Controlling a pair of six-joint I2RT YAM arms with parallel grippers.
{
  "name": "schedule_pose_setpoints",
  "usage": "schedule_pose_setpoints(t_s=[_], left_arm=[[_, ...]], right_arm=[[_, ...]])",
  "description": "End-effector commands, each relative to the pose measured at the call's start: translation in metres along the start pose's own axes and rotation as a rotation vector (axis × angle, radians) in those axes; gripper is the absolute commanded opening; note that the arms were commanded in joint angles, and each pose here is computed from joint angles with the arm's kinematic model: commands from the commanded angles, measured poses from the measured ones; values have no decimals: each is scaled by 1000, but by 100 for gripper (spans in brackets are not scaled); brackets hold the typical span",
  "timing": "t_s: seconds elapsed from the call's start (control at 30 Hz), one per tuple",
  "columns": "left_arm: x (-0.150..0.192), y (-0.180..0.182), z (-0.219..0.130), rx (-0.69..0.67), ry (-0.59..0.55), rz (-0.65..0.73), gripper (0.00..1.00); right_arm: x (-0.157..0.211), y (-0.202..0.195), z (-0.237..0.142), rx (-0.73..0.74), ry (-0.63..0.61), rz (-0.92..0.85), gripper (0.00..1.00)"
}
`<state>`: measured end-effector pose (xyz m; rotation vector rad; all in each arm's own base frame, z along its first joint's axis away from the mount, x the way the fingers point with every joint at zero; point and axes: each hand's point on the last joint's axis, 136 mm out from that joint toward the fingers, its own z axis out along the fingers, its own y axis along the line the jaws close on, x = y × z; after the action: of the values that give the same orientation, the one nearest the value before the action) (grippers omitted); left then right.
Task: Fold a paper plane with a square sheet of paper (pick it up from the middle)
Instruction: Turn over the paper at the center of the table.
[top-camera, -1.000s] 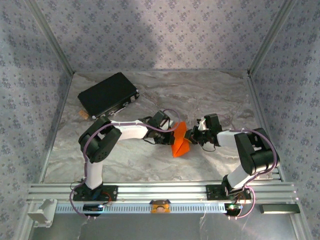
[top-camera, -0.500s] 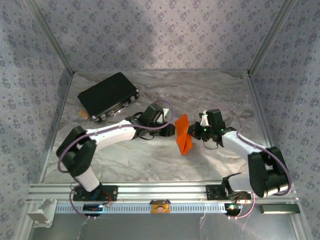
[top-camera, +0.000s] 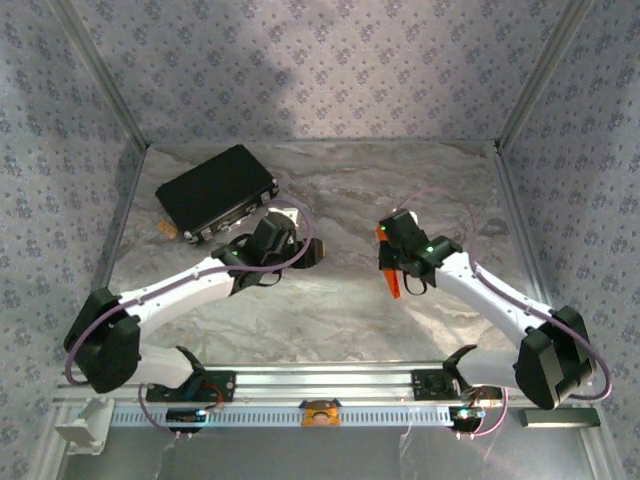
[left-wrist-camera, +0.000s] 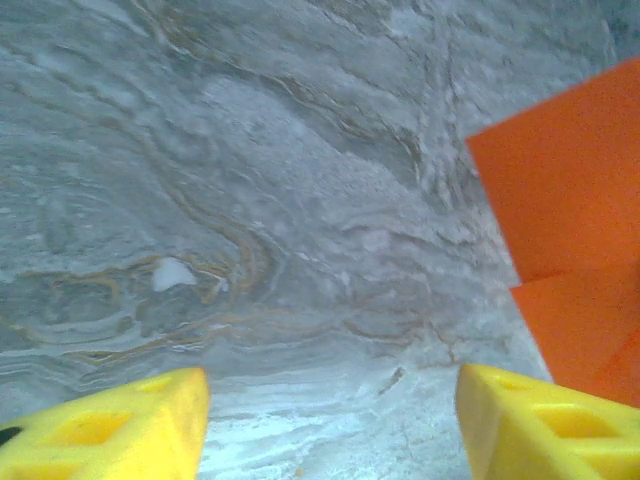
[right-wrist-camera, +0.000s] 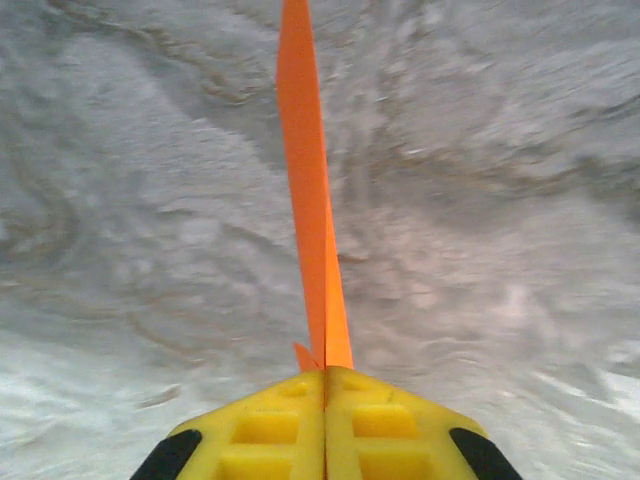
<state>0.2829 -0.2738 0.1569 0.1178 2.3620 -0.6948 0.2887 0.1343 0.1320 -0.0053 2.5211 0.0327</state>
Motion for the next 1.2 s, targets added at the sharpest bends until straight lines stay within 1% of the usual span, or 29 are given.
schedule_pose_setpoints(t_s=[0.0,0.1,0.17,0.23,0.37,0.5,0.6,0.73,0.83,0.93,1.0,1.03,1.07,1.1,1.17], left_arm=[[-9,20,-14,-77,-68,-49,72],[-12,31,-21,-106,-101,-88,75],[-15,38,-27,-132,-127,-100,76],[-17,46,-34,-165,-156,-112,80],[-16,74,-52,-270,-231,-185,87],[-11,96,-68,-311,-278,-243,88],[-10,107,-81,-333,-314,-269,89],[-11,111,-90,-323,-345,-277,90],[-10,111,-91,-318,-342,-277,90],[-10,106,-89,-299,-327,-273,90],[-10,103,-85,-286,-309,-262,90],[-10,101,-83,-278,-299,-255,90],[-9,98,-79,-269,-283,-240,90],[-7,96,-74,-261,-262,-229,90],[-2,93,-64,-247,-212,-222,88]], right_arm=[[-10,-46,-17,375,-59,-163,8],[-16,-38,-20,479,-85,-241,8],[-17,-26,-17,502,-99,-292,8],[-15,-12,-11,503,-98,-328,8],[-4,17,10,474,-45,-396,9],[13,48,31,405,18,-453,9],[19,75,41,343,52,-475,10],[32,106,51,227,108,-478,12],[42,126,56,121,156,-441,17],[47,143,54,-17,188,-384,25],[44,158,47,-170,199,-316,35],[40,159,43,-214,196,-276,38],[35,155,38,-249,196,-225,43],[34,149,35,-284,207,-183,46],[26,138,29,-369,211,-130,46]])
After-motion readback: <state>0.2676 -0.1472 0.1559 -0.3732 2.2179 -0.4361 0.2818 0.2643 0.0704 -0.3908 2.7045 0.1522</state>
